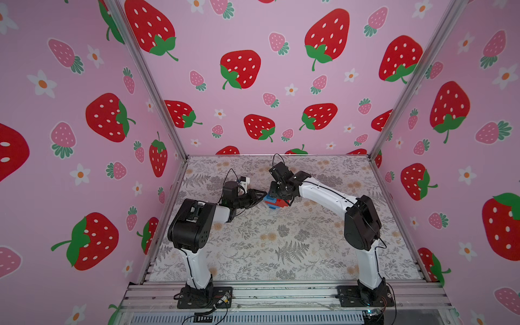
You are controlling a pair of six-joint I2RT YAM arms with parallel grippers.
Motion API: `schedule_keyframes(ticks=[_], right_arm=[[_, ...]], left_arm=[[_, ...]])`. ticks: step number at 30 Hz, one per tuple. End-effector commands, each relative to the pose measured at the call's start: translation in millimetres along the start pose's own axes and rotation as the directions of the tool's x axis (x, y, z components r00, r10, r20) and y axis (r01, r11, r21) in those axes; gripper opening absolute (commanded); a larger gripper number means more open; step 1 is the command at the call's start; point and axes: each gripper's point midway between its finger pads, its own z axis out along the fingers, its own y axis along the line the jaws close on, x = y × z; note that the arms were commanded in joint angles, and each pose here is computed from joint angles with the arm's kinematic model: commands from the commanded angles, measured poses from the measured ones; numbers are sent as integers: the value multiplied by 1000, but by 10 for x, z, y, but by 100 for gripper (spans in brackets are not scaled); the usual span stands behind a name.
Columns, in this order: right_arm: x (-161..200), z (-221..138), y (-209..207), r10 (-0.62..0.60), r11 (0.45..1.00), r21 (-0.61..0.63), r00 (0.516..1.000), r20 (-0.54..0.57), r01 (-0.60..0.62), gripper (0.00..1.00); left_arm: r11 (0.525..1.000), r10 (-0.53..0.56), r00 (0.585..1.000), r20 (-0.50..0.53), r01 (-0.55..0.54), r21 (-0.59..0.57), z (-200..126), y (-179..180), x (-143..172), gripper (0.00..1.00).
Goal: Assemble a heart with lego
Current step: Assemble the lego brick with the lego brick, then adjust the lego brick at the center of the board.
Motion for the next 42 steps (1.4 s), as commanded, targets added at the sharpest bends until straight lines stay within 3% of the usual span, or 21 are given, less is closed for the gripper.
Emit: schedule_keyframes(ticks=[1,6,9,10,13,16,20,24,28,34,42], right_arm=[[349,229,-252,-69,991,106,992,-102,79,36],[-177,-511,97,-88,987,-128,992,85,99,47],[-353,-760,-1,-146,960,-216,976,163,179,51],[-370,-781,-87,-166,954,-220,970,178,204,58],[-267,-725,-349,-276,894,-311,943,184,323,69],[-111,-717,-483,-377,792,-432,902,209,431,78],[185,-589,-507,-550,643,-510,808,213,572,87],[263,-372,-569,-643,566,-508,733,221,649,89],[236,-170,-597,-701,531,-482,681,213,697,88],[186,-89,-578,-716,513,-465,659,231,721,78],[336,34,-465,-743,460,-534,637,207,710,63]], left_arm=[[985,-75,989,-127,54,-163,5,455,466,7],[981,-100,984,-144,74,-178,6,533,447,7],[981,-93,984,-151,65,-182,-1,528,423,7],[980,-92,984,-155,62,-188,-3,523,417,7],[977,-87,982,-166,52,-207,-25,507,392,7],[975,-78,985,-154,43,-218,-45,499,351,9],[977,-81,985,-153,48,-208,-14,457,298,10],[974,-74,985,-155,38,-225,-10,451,258,11],[973,-68,985,-158,30,-230,-6,435,230,11],[971,-67,985,-161,27,-236,-3,439,217,11],[973,-62,985,-159,24,-230,-18,377,194,13]])
